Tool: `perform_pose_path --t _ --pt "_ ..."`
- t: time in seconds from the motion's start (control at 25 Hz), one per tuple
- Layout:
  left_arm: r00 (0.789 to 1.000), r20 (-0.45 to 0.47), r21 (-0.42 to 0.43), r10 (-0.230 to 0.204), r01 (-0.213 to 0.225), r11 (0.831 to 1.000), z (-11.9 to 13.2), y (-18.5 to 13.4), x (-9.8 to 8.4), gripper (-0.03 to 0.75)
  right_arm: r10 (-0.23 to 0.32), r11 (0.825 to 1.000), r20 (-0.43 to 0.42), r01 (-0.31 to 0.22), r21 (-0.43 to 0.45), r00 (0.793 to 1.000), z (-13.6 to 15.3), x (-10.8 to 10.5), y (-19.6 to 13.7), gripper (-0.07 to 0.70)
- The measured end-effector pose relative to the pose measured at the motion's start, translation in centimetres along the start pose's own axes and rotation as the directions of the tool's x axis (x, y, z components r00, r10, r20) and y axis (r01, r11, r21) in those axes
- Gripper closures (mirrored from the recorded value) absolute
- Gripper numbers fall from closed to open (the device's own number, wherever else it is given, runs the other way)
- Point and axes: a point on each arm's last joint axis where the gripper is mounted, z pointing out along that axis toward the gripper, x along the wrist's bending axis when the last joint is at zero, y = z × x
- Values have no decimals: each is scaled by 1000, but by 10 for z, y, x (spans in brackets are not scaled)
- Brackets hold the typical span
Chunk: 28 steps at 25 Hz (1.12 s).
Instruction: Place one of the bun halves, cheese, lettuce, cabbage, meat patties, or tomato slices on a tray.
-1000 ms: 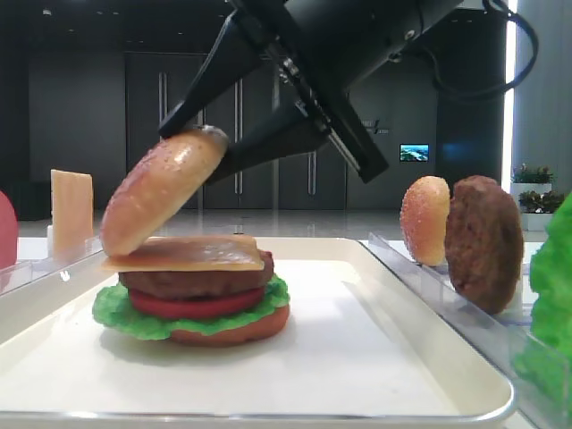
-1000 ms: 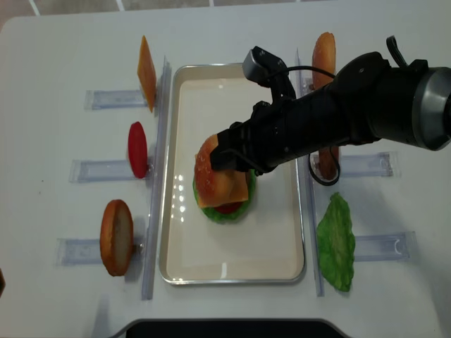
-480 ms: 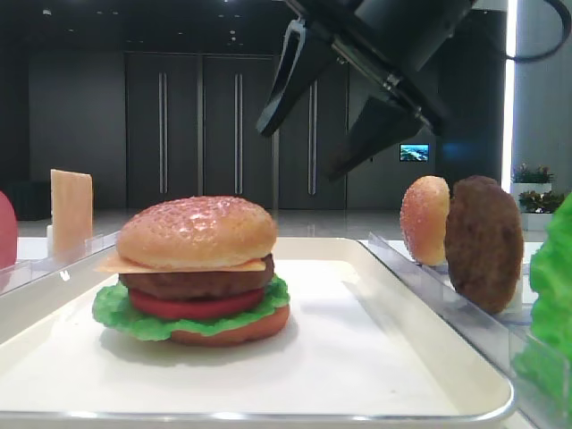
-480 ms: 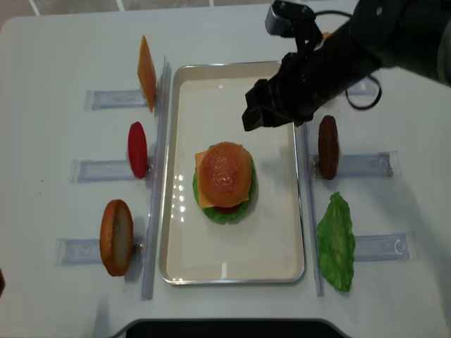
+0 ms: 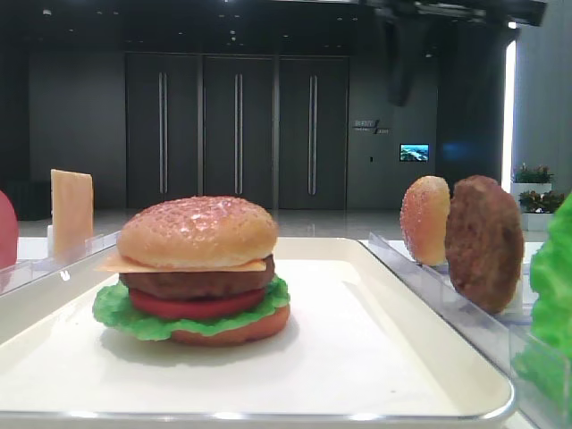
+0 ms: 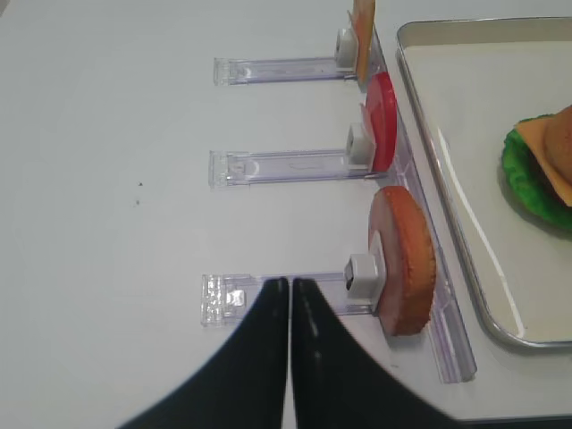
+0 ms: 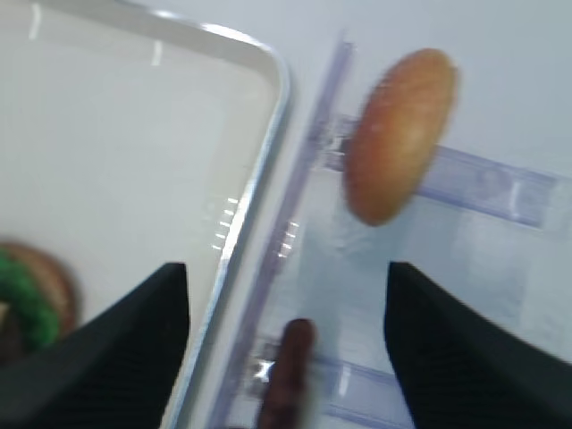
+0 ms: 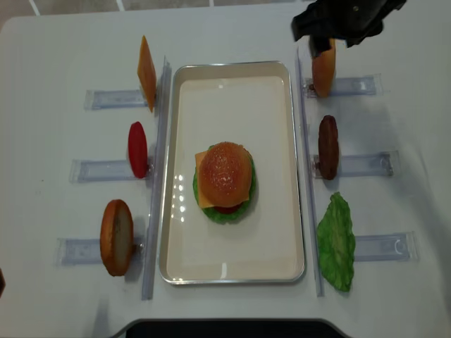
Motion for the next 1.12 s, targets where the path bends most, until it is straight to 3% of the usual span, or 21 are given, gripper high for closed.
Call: perform_pose_path --t 0.08,0.2,0.32,0.48,0.64,0.76,0.92,1.12 --pt "1000 0 0 0 0 1000 0 0 0 722 99 995 52 -100 27 994 5 -46 2 188" --pt "1000 0 0 0 0 1000 0 0 0 722 221 973 114 -228 46 968 4 -101 -4 204" --pt "1000 0 0 0 0 1000 0 0 0 722 262 957 158 -277 85 952 -1 -124 -13 220" --pt "1000 0 0 0 0 1000 0 0 0 722 262 946 172 -288 150 950 -10 -122 -37 228" --pt "1000 0 0 0 0 1000 0 0 0 722 252 932 178 -288 222 951 -24 -105 -118 230" --pt "1000 0 0 0 0 1000 0 0 0 722 241 937 188 -279 210 952 -38 -93 -185 230" --pt "1000 0 0 0 0 1000 0 0 0 722 256 951 178 -281 130 950 -57 -80 -245 230" --pt "1000 0 0 0 0 1000 0 0 0 722 284 959 138 -277 -69 949 -80 -67 -290 230"
